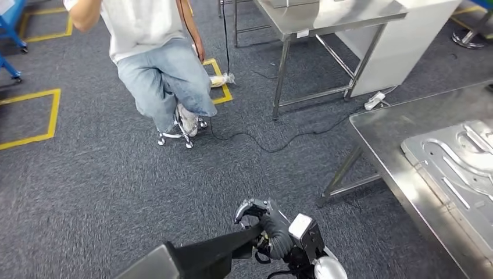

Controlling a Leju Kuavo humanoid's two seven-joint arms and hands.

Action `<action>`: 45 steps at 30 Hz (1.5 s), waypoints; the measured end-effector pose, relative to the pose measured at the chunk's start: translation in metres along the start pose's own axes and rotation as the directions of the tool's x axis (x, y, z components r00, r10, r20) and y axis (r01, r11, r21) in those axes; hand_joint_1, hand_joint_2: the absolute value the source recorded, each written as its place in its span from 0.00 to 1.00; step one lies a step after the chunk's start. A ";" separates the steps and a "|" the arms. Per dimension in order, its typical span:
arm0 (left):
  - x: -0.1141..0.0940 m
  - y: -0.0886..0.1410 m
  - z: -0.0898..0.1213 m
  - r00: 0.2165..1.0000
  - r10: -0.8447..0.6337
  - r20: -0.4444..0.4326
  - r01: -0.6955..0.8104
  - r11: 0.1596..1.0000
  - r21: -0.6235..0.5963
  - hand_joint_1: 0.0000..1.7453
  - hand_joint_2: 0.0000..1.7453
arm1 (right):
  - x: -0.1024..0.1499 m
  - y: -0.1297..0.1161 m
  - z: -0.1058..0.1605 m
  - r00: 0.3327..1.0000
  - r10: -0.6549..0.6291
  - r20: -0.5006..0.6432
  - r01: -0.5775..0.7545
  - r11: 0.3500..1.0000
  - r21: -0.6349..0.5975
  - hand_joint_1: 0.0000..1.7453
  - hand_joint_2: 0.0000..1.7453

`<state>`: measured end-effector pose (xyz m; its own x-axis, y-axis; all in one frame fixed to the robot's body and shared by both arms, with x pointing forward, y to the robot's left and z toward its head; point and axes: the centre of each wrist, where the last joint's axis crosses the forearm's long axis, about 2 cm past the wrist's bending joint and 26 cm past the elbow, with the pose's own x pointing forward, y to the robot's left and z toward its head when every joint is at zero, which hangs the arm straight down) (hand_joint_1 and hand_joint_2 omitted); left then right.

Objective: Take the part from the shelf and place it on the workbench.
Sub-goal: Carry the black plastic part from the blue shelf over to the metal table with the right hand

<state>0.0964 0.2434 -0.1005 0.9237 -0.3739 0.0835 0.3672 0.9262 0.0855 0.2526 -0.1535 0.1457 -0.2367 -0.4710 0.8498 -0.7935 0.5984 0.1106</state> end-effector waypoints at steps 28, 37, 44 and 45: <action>-0.009 0.004 -0.002 0.996 0.081 -0.045 -0.079 0.995 0.056 0.00 1.00 | -0.001 0.002 0.004 1.000 -0.004 -0.017 0.004 1.000 -0.009 1.00 1.00; -0.016 0.004 -0.002 0.990 0.126 -0.070 -0.122 0.991 0.057 0.00 1.00 | -0.002 0.002 0.006 1.000 -0.006 -0.019 0.006 1.000 -0.011 1.00 1.00; -0.022 0.007 -0.003 0.984 0.160 -0.080 -0.155 0.986 0.068 0.00 1.00 | -0.002 0.002 0.008 1.000 -0.004 -0.025 0.004 1.000 -0.011 1.00 1.00; -0.023 0.007 -0.003 0.983 0.164 -0.082 -0.158 0.985 0.068 0.00 1.00 | -0.002 0.002 0.008 1.000 -0.004 -0.024 0.004 1.000 -0.011 1.00 1.00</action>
<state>0.0786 0.2587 -0.1051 0.9771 -0.2122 0.0149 0.2082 0.9682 0.1389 0.2474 -0.1569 0.1404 -0.2202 -0.4576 0.8615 -0.7883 0.6037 0.1191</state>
